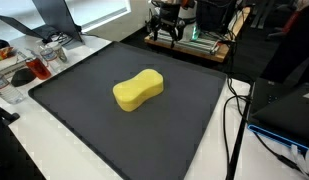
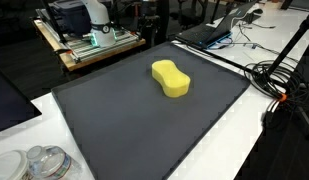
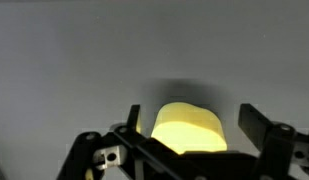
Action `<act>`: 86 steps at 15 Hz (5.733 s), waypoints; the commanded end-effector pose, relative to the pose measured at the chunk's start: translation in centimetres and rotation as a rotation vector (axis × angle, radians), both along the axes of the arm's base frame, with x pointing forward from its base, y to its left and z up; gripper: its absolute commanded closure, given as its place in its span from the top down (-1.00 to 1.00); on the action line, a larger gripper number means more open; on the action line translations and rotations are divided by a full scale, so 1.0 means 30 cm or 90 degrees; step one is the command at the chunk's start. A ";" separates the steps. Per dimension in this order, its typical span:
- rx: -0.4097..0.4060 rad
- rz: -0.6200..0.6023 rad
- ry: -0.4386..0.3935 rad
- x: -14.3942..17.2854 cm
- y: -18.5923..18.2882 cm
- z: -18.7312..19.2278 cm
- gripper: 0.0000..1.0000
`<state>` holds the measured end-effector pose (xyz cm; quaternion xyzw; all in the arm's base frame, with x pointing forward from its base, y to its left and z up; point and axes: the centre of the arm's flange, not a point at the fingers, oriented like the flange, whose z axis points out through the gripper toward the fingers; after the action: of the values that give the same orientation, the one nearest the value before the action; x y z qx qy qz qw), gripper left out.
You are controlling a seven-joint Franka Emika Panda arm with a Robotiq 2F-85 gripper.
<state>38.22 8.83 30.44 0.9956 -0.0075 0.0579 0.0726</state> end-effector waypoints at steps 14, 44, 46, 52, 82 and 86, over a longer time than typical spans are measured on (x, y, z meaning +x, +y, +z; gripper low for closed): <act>0.276 -0.066 -0.042 0.211 -0.670 -0.051 1.00; 0.165 0.329 -0.001 1.107 -0.664 0.002 1.00; 0.150 0.374 -0.002 1.130 -0.604 0.007 1.00; 0.094 0.485 0.008 1.174 -0.454 0.034 1.00; -0.155 0.026 0.119 0.715 0.329 0.058 1.00; -0.127 -0.042 0.096 0.648 0.256 -0.024 1.00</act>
<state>60.97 18.82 30.92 0.9831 0.0063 -0.0359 0.1795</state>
